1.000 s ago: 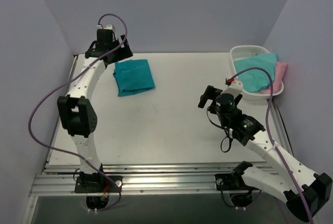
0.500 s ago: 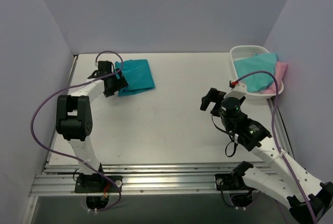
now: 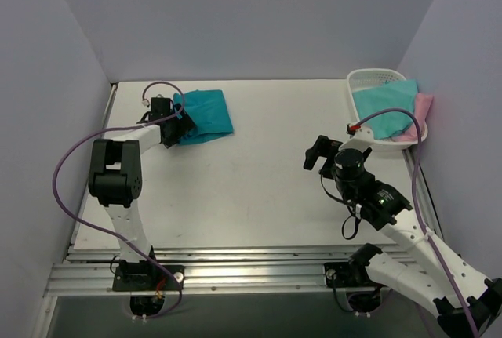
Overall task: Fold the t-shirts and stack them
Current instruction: Neatly place the folded tshirt to the corner
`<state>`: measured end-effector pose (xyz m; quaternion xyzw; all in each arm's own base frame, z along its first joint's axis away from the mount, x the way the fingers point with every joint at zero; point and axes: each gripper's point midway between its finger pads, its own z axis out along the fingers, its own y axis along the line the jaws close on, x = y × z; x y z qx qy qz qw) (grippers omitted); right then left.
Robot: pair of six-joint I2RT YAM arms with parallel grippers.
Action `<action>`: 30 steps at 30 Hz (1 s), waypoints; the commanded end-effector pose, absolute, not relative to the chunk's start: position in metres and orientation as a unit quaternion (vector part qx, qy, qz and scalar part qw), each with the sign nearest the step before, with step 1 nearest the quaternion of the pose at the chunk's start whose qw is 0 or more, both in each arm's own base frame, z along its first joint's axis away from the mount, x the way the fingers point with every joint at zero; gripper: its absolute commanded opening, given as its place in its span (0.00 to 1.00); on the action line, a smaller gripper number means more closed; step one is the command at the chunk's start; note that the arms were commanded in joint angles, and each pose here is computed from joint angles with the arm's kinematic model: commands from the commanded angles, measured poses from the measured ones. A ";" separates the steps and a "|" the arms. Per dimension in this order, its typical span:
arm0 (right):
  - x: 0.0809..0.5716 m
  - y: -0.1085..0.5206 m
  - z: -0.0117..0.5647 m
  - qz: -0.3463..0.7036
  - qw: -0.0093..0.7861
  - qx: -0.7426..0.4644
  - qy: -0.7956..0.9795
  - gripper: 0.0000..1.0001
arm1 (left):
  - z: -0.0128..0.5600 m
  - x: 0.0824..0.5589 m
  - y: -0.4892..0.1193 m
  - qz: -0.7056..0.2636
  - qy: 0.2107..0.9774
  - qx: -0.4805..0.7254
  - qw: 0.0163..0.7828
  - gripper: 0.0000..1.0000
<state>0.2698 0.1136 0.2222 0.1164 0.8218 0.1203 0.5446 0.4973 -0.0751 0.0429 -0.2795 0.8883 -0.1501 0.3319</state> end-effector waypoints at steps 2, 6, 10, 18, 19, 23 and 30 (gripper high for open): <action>0.269 0.109 0.230 0.110 0.549 0.121 0.820 0.97 | 0.025 0.505 -0.072 -0.167 0.870 -0.328 0.328 0.95; 0.267 0.106 0.233 0.106 0.551 0.123 0.818 0.97 | 0.026 0.504 -0.071 -0.203 0.847 -0.344 0.351 0.97; 0.268 0.105 0.230 0.100 0.549 0.125 0.820 0.97 | 0.070 0.506 -0.081 -0.265 0.819 -0.314 0.399 0.98; 0.271 0.107 0.224 0.096 0.546 0.124 0.823 0.97 | 0.100 0.504 -0.069 -0.336 0.787 -0.306 0.418 0.98; 0.271 0.107 0.224 0.096 0.546 0.124 0.823 0.97 | 0.096 0.506 -0.066 -0.327 0.790 -0.311 0.415 0.98; 0.272 0.107 0.224 0.095 0.546 0.125 0.823 0.97 | 0.077 0.510 -0.058 -0.321 0.792 -0.336 0.397 0.98; 0.271 0.107 0.225 0.096 0.547 0.124 0.823 0.97 | 0.034 0.532 -0.052 -0.286 0.813 -0.358 0.359 1.00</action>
